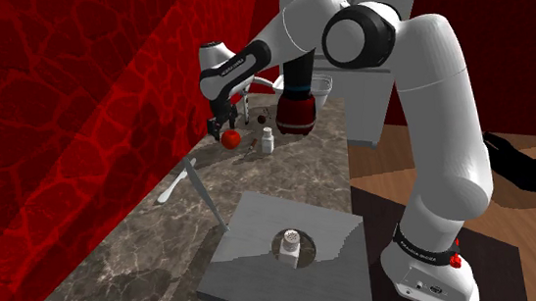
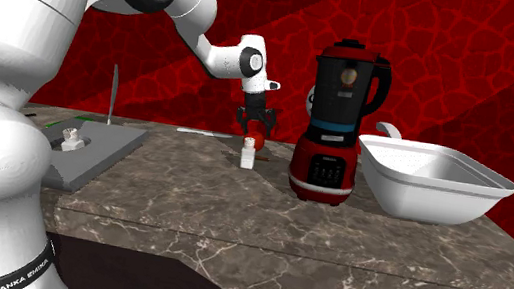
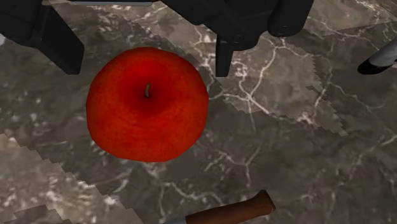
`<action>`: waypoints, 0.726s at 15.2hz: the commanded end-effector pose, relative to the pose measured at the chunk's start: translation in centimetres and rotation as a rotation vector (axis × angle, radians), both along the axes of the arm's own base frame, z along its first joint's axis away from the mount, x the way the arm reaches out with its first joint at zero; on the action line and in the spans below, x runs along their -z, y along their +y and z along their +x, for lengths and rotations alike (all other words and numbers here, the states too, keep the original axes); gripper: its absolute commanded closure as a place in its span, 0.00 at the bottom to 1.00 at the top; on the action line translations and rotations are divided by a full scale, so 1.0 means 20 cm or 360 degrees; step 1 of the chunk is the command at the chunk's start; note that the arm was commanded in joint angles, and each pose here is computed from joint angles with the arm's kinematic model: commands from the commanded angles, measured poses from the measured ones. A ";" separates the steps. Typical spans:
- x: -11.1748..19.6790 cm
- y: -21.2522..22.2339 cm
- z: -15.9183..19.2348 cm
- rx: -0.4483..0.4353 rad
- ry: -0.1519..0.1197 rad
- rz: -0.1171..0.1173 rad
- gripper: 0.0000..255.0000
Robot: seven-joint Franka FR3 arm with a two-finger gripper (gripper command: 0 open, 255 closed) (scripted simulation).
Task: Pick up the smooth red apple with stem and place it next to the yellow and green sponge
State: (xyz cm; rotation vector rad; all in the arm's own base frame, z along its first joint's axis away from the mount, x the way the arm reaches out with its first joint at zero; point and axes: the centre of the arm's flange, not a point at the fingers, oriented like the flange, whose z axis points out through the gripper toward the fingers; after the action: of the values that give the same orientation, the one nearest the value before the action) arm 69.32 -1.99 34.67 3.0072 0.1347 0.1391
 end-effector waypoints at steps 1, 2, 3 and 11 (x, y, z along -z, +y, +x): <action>0.02 0.00 0.00 0.0000 -0.0001 0.0000 0.00; 0.02 0.00 0.00 0.0000 -0.0001 0.0000 0.00; 0.02 0.00 0.00 0.0000 -0.0001 0.0000 0.00; 0.02 0.00 0.00 0.0000 -0.0001 0.0000 1.00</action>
State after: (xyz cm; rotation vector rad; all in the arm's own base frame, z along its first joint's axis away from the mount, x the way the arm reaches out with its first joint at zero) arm 69.41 -2.07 34.33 3.0067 0.1344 0.1423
